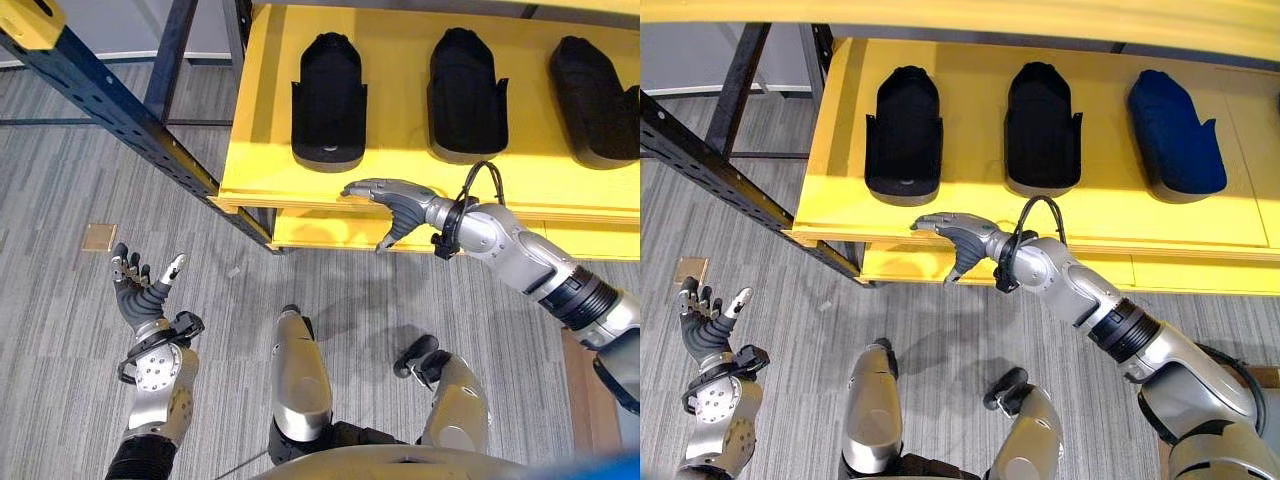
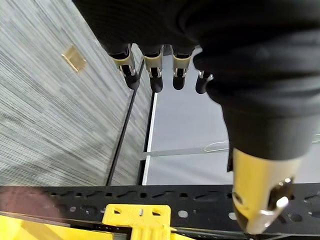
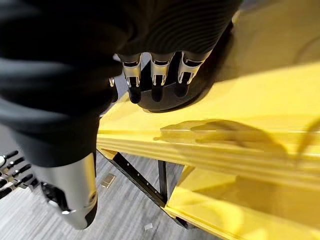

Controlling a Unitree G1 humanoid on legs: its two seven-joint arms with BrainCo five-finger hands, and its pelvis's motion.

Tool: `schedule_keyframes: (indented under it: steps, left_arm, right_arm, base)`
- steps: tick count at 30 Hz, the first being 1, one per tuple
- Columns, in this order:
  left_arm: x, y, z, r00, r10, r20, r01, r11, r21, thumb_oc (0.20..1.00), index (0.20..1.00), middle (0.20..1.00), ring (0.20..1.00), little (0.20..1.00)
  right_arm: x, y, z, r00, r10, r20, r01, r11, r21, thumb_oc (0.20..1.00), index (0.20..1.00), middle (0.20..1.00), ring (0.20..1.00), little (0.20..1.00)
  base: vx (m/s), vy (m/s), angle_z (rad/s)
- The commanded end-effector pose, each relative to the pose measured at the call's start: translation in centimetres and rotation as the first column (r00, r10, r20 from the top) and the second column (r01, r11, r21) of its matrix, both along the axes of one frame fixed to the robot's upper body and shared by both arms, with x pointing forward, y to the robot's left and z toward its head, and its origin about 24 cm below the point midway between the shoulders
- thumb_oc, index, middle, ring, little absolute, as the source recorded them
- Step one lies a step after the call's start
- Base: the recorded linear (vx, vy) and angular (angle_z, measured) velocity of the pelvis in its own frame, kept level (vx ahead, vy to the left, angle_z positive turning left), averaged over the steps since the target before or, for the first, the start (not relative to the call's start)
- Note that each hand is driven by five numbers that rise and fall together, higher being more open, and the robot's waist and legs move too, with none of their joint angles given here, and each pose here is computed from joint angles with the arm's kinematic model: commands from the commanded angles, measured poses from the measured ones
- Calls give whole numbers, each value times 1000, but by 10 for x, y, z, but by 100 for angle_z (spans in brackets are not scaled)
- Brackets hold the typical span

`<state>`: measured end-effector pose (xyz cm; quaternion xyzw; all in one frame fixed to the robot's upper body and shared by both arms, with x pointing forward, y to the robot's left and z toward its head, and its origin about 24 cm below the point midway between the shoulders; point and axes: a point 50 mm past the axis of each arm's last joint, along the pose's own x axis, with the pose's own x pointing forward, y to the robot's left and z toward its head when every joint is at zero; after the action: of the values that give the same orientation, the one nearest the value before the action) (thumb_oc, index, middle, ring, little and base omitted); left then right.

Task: Move parts from the plastic box to the shelf.

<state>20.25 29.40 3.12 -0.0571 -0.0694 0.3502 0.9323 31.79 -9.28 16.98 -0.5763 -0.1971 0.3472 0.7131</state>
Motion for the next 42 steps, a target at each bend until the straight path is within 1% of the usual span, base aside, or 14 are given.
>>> schedule_keyframes:
  steps: [1, 7, 17, 25, 29, 35, 42]
  left_arm:
    - [-12, 4, 9, 999, -4, 51, 2, 999, 36, 1000, 1000, 1000, 1000, 1000]
    - [-11, 1, 11, 998, -13, 66, 11, 1000, 28, 1000, 1000, 1000, 1000, 1000]
    - [-8, -4, 6, 999, -25, 49, 24, 1000, 4, 1000, 1000, 1000, 1000, 1000]
    - [-5, -8, 4, 999, -23, 41, 23, 1000, -6, 1000, 1000, 1000, 1000, 1000]
    - [-2, -9, 4, 999, -26, 29, 26, 1000, -7, 1000, 1000, 1000, 1000, 1000]
    - [4, -18, 0, 997, -71, 27, 72, 997, -27, 1000, 1000, 1000, 1000, 1000]
    - [9, -23, 3, 995, -91, 30, 92, 995, -23, 1000, 1000, 1000, 1000, 1000]
  right_arm:
    - [-2, 13, 30, 991, 69, 118, -75, 996, 48, 1000, 1000, 1000, 1000, 1000]
    - [-3, 15, 33, 989, 88, 119, -94, 994, 50, 1000, 1000, 1000, 1000, 1000]
    - [-4, 26, 32, 986, 126, 111, -127, 992, 7, 1000, 1000, 1000, 1000, 1000]
    - [-5, 39, 36, 983, 141, 118, -145, 989, 27, 1000, 1000, 1000, 1000, 1000]
    - [-2, 42, 38, 986, 114, 125, -122, 991, 56, 1000, 1000, 1000, 1000, 1000]
    - [-1, 53, 37, 980, 114, 162, -128, 989, 74, 1000, 1000, 1000, 1000, 1000]
    - [2, 56, 45, 974, 85, 210, -110, 988, 110, 1000, 1000, 1000, 1000, 1000]
  base:
    - [-15, 30, 6]
    - [-5, 40, 0]
    - [3, 35, 1]
    - [3, 46, 0]
    - [-9, 47, 1]
    - [-12, 34, 2]
    - [-15, 34, 2]
